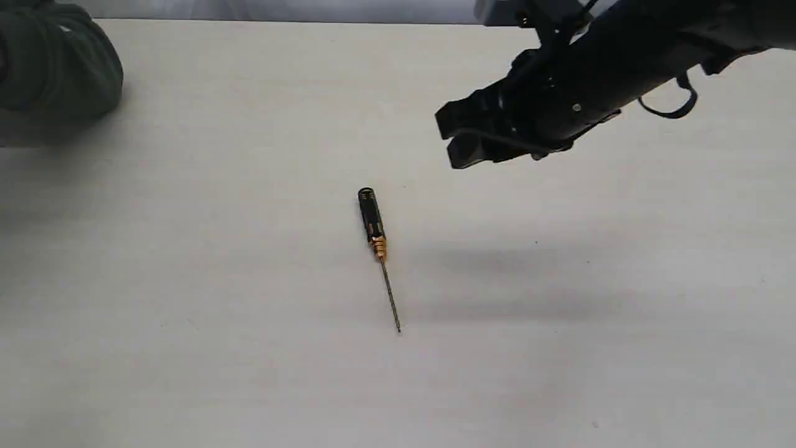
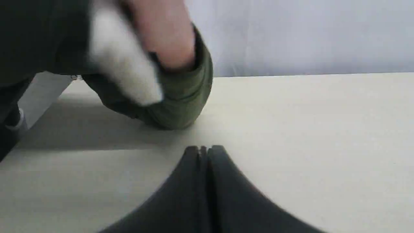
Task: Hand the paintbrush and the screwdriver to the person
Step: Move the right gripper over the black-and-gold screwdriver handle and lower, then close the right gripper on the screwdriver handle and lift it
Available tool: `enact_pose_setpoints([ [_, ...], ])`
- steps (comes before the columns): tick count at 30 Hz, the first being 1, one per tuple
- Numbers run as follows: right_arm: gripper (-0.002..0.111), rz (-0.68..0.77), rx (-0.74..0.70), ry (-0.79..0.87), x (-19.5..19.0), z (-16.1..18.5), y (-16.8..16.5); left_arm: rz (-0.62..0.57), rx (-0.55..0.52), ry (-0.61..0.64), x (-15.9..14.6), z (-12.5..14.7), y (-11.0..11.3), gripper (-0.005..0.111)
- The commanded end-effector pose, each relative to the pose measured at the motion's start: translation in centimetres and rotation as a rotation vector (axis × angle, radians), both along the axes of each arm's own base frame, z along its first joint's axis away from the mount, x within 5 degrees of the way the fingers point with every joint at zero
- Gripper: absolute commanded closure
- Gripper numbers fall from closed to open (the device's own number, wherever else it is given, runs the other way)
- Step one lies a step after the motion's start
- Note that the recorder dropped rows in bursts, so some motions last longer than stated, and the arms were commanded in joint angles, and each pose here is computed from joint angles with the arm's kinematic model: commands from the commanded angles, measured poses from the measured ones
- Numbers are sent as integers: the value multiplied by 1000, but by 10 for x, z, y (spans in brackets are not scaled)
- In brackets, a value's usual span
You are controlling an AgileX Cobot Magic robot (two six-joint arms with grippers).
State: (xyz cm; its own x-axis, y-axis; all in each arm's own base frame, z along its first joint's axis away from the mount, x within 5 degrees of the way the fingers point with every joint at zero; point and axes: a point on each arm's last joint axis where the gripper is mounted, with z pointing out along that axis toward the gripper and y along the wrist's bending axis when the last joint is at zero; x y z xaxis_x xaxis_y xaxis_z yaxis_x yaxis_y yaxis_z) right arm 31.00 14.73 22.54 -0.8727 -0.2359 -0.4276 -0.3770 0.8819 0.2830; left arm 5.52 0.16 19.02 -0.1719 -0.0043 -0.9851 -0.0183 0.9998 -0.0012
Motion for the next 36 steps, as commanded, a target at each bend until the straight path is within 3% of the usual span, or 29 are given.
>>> enact_pose_setpoints([
  [1, 63, 53, -1, -29, 1, -8, 21, -7, -7, -11, 0, 0, -1, 107],
  [8, 63, 61, -7, 59, 20, -32, 47, -7, -7, -11, 0, 0, -1, 107],
  [19, 63, 79, -47, 174, 42, -77, 60, -7, -7, -11, 0, 0, -1, 107],
  [36, 63, 130, -61, 145, 41, -91, 78, -7, -2, -13, 0, 1, 0, 107],
])
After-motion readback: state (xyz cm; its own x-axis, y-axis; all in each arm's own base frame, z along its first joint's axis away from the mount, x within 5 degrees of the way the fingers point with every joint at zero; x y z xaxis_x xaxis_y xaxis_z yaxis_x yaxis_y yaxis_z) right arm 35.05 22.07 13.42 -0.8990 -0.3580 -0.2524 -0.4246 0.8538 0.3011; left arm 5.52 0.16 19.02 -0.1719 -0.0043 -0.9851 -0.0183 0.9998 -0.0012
